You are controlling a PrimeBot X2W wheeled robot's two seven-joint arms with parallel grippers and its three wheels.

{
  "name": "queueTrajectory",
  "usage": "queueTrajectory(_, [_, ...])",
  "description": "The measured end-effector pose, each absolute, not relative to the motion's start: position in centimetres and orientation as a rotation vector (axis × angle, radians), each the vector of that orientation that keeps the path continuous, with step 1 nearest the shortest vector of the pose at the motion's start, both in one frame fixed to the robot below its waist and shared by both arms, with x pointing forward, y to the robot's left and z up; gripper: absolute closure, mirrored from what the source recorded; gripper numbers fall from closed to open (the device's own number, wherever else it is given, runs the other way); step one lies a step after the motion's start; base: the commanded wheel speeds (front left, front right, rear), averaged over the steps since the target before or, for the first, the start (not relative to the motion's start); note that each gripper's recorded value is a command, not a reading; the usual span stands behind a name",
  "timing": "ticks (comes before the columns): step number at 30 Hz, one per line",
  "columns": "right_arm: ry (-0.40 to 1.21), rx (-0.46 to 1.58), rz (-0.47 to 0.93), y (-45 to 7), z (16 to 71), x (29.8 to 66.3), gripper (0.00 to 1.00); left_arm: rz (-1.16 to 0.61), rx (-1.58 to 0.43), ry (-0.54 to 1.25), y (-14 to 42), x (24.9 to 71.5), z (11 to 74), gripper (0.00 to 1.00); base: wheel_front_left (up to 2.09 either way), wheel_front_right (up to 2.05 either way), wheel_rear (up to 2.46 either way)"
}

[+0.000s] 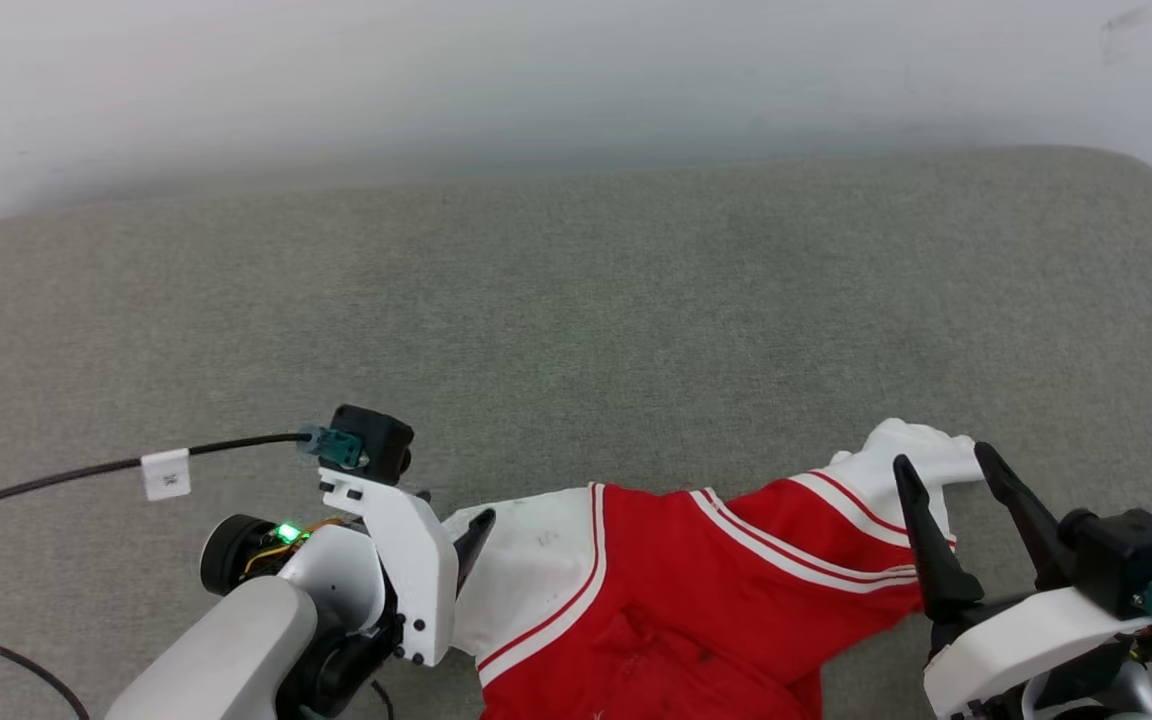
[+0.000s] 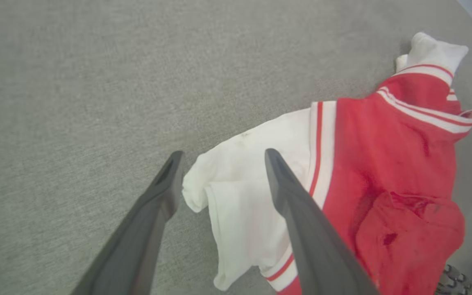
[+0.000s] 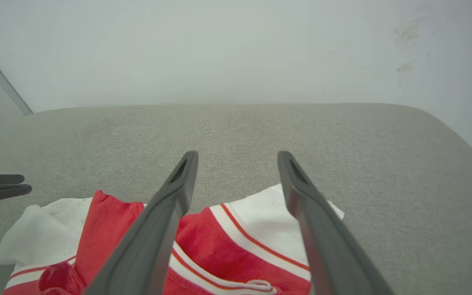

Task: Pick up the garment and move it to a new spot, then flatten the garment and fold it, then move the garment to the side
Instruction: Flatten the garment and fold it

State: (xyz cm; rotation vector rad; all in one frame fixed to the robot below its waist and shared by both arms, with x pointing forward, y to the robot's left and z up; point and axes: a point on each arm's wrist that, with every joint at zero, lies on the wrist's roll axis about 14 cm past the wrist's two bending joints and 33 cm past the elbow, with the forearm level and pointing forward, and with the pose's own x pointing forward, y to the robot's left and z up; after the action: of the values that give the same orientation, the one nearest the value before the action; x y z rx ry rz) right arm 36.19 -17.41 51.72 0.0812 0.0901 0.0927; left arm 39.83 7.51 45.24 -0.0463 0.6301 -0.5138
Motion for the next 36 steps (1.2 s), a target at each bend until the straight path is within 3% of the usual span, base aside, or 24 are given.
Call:
queueTrajectory(7, [0.141,0.09,0.055,-18.4,49.9,36.4,0.0,-0.555,0.061,0.97,7.9,38.2,39.0,0.0,0.0,0.0,0.0])
queueTrajectory(13, [0.17,0.112,0.04,-18.7,48.9,36.4,0.0,-0.564,0.101,1.115,8.2,38.0,37.0,0.0,0.0,0.0,0.0])
queueTrajectory(15, [0.169,0.117,0.039,-18.7,48.9,36.5,0.0,-0.572,0.107,1.132,8.1,37.8,36.7,0.61,0.0,0.0,0.0])
queueTrajectory(16, [0.169,0.122,0.037,-18.7,48.9,36.4,0.0,-0.575,0.107,1.133,7.9,37.8,36.6,1.0,0.0,0.0,0.0])
queueTrajectory(27, [0.182,0.18,0.023,-19.3,49.0,36.0,0.0,-0.49,0.069,0.837,8.6,39.6,39.5,1.0,0.0,0.0,0.0])
queueTrajectory(36, [0.359,0.25,-0.013,-21.5,46.0,35.6,0.0,-0.329,0.017,0.512,12.4,41.5,45.9,1.0,0.0,0.0,0.0])
